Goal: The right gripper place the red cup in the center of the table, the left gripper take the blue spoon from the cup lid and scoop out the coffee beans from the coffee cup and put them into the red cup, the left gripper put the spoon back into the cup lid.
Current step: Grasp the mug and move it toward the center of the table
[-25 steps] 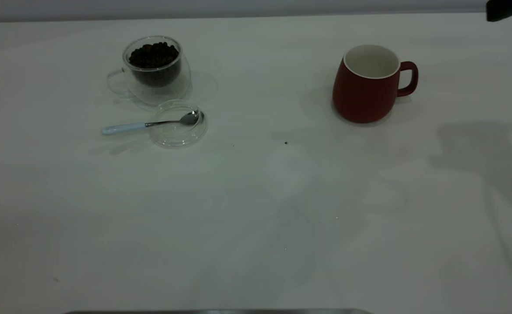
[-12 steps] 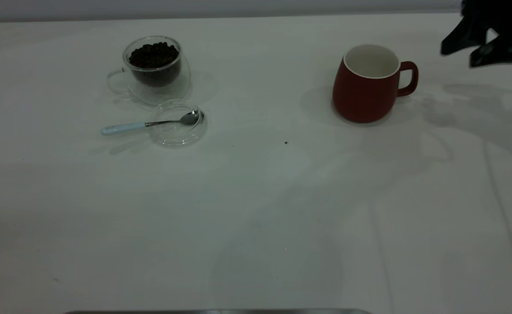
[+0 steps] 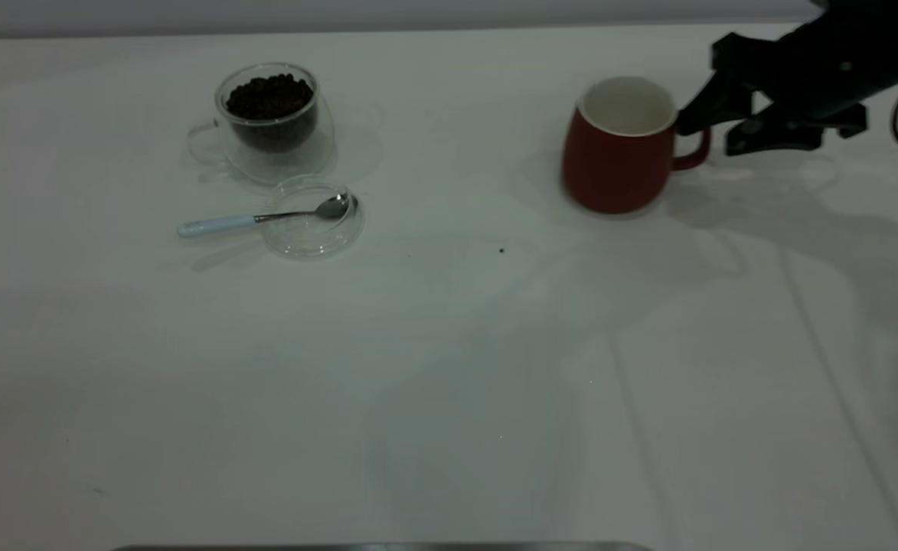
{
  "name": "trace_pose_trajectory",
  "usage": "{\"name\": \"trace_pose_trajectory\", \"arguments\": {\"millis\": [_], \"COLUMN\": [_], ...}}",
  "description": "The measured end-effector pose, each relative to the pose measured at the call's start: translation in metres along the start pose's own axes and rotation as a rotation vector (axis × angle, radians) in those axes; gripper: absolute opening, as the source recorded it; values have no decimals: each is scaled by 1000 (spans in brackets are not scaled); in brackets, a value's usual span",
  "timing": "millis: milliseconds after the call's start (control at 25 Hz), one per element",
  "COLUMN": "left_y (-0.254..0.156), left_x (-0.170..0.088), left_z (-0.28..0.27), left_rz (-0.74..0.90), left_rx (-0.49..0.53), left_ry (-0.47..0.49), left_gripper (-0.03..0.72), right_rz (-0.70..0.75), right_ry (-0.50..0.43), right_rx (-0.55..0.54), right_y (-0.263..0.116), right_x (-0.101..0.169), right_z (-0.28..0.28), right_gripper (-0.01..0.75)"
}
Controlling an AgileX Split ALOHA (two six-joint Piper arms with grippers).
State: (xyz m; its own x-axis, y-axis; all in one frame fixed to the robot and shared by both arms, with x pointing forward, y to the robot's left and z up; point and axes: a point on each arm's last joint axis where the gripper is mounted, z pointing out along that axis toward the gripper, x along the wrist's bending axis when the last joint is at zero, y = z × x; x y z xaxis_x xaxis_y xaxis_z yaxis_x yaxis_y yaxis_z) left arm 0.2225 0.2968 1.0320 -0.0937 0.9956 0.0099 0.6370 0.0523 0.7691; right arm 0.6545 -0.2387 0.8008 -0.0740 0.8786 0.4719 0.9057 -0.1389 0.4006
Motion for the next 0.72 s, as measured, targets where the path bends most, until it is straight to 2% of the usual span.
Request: {"name": "trace_pose_trajectory", "arguments": {"millis": [480, 720], "left_y": [0, 0], "left_x": [0, 0], "left_z": [0, 0], "left_rz": [0, 0], "left_rx": [0, 0], "left_ry": [0, 0], "left_gripper": [340, 340], "right_rz": [-115, -157], "right_ry": [66, 71], "right_rx": [66, 81], "right_y": [-23, -31], "right_x": [60, 76], "right_z": [28, 35], "right_gripper": [561, 560]}}
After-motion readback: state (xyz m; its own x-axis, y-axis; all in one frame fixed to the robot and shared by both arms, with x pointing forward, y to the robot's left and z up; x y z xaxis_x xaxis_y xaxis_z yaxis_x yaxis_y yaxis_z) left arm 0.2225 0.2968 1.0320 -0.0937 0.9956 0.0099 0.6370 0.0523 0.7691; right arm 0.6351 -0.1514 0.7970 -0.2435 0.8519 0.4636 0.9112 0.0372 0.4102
